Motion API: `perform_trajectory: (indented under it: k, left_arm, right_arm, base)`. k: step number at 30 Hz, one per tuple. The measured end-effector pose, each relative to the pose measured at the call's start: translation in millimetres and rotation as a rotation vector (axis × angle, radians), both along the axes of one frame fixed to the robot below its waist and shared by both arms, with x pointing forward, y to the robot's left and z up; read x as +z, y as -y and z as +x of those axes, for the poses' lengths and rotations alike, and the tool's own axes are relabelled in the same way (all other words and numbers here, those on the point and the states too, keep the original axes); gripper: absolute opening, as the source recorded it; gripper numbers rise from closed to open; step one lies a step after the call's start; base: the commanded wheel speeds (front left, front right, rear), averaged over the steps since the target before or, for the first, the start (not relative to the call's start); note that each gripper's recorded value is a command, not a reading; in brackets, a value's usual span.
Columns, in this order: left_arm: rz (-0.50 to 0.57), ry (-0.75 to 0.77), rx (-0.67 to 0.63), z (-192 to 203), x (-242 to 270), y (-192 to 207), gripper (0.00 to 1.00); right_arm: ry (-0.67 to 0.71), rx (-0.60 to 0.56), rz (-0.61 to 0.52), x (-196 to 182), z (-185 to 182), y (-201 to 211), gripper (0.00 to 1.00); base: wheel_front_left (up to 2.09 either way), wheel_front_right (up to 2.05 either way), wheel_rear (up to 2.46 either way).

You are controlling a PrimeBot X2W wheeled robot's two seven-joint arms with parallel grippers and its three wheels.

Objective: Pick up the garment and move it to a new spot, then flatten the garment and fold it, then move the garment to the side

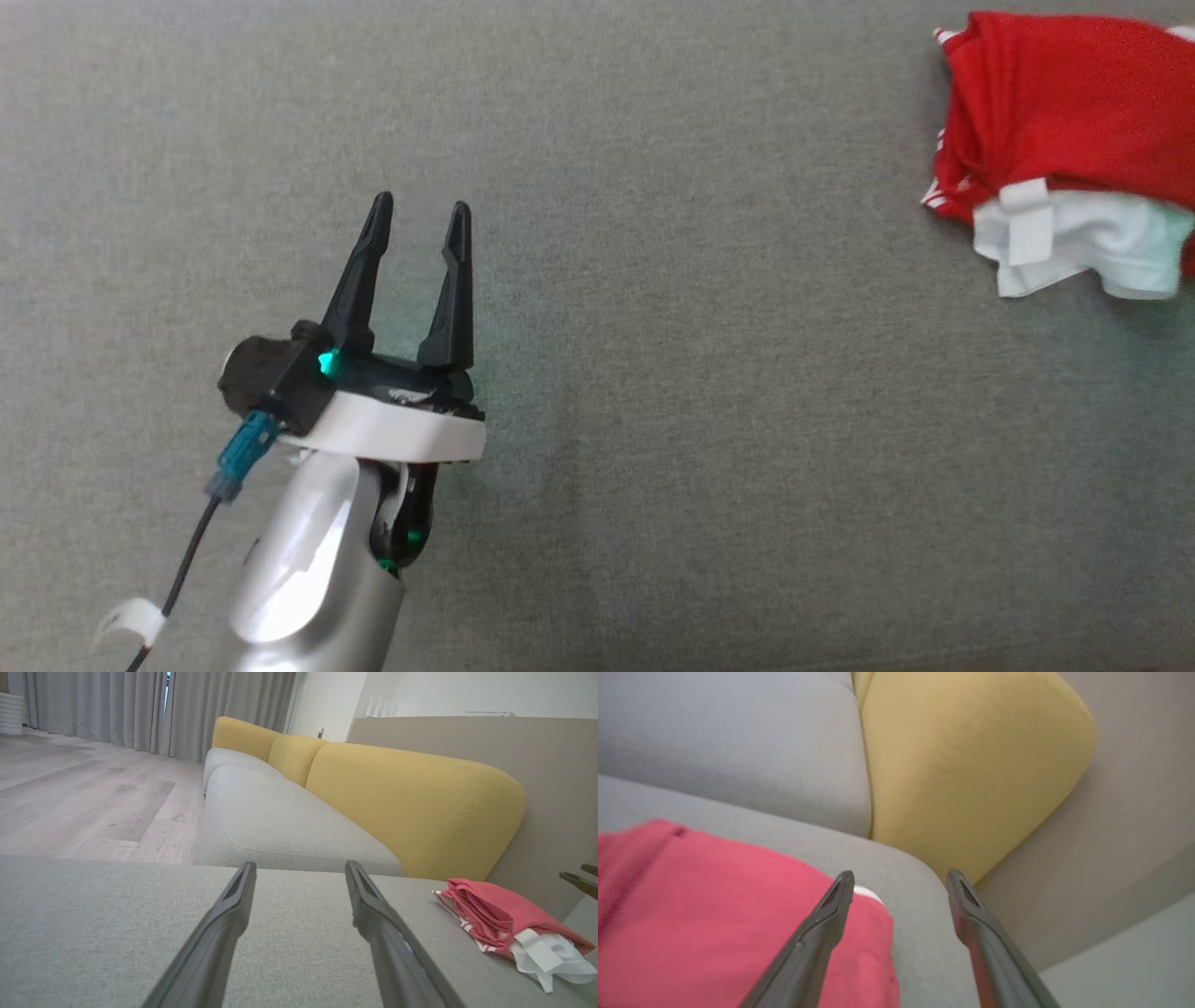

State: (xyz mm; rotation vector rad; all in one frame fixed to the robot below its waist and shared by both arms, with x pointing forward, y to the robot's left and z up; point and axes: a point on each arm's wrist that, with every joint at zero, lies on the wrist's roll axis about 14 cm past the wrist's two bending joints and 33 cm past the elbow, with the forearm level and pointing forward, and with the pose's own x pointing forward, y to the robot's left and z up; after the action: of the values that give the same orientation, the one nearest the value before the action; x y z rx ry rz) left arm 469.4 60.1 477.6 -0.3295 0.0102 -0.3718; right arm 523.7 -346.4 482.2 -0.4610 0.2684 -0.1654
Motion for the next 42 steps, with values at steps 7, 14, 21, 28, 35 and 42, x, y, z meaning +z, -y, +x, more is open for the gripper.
perform_trajectory:
  k: [7, 14, 21, 28, 35, 42]
  left_arm:
    - [-0.005, 0.045, 0.030, -10.5, 21.9, -9.1, 1.00]
    - [-0.004, 0.067, 0.072, -26.4, 34.5, -24.0, 1.00]
    - [0.004, 0.053, 0.116, -50.9, 32.9, -40.5, 1.00]
    - [0.011, 0.004, 0.167, -75.9, 17.5, -57.2, 1.00]
    - [0.028, -0.022, 0.197, -87.8, 7.8, -67.6, 1.00]
    - [0.017, -0.001, 0.226, -85.5, 15.1, -76.9, 1.00]
  right_arm:
    - [0.282, 0.120, 0.195, 66.4, 8.6, -75.6, 1.00]
    - [0.364, 0.193, 0.355, 75.5, -20.7, -124.5, 1.00]
    - [0.378, 0.222, 0.474, 57.8, -60.8, -153.2, 1.00]
    - [0.288, 0.193, 0.581, 9.7, -108.9, -162.3, 1.00]
    - [0.304, 0.200, 0.609, 13.6, -117.8, -165.7, 1.00]
    - [0.318, 0.208, 0.605, 17.9, -117.6, -166.7, 1.00]
  base:
    - [0.00, 0.00, 0.00]
    - [0.00, 0.00, 0.00]
    - [0.00, 0.00, 0.00]
    - [0.00, 0.00, 0.00]
    - [0.00, 0.00, 0.00]
    - [0.00, 0.00, 0.00]
